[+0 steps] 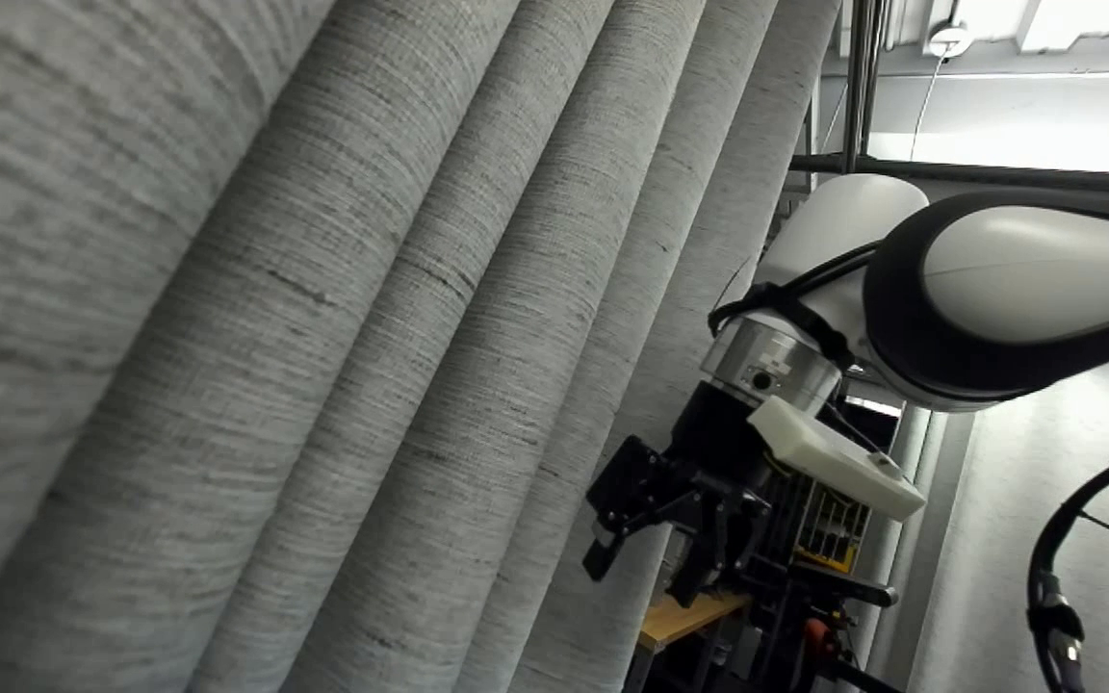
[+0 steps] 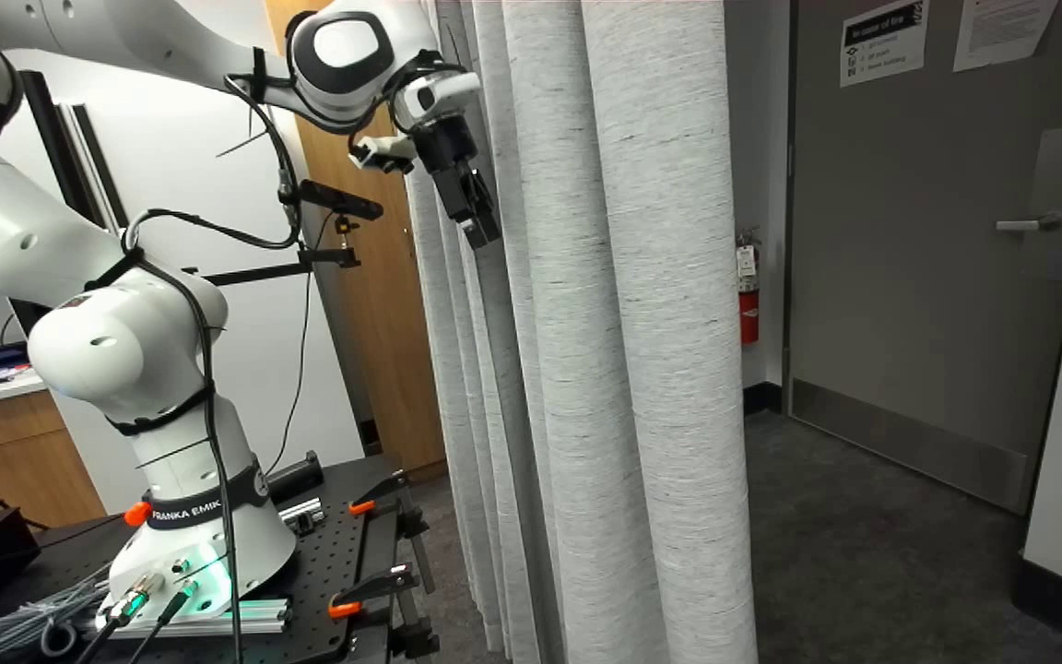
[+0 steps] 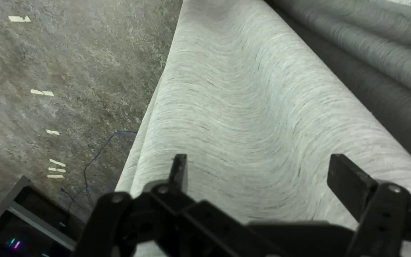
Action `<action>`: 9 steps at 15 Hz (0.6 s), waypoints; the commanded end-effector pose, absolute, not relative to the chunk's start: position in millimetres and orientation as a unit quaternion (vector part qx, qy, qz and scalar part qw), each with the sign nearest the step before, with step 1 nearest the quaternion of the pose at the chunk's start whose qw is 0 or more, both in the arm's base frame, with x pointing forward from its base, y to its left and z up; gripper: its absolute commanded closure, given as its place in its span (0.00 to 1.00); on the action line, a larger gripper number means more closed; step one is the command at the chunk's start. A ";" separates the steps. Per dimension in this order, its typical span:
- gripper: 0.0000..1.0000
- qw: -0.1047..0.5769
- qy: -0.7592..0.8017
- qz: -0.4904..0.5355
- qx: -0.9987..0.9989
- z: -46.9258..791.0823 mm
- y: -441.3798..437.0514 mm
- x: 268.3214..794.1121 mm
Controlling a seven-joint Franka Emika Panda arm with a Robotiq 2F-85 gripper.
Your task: Move the curtain to the left
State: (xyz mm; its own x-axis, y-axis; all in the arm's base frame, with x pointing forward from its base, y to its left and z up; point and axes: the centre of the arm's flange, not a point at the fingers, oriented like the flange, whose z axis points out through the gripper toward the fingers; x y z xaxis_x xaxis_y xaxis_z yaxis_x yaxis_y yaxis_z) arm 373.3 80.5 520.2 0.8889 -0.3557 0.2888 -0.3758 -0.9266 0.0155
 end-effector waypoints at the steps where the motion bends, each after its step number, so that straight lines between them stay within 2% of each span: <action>1: 0.00 0.048 -0.239 0.194 0.950 539.5 53.7 351.1; 9: 0.00 0.066 -0.260 0.327 0.906 588.9 9.4 350.3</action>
State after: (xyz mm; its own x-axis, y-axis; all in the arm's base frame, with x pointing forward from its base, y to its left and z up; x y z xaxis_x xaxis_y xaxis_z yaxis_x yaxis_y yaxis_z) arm 359.9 24.4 578.3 0.7132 -0.4407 0.5451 -0.5104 -0.8595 -0.0271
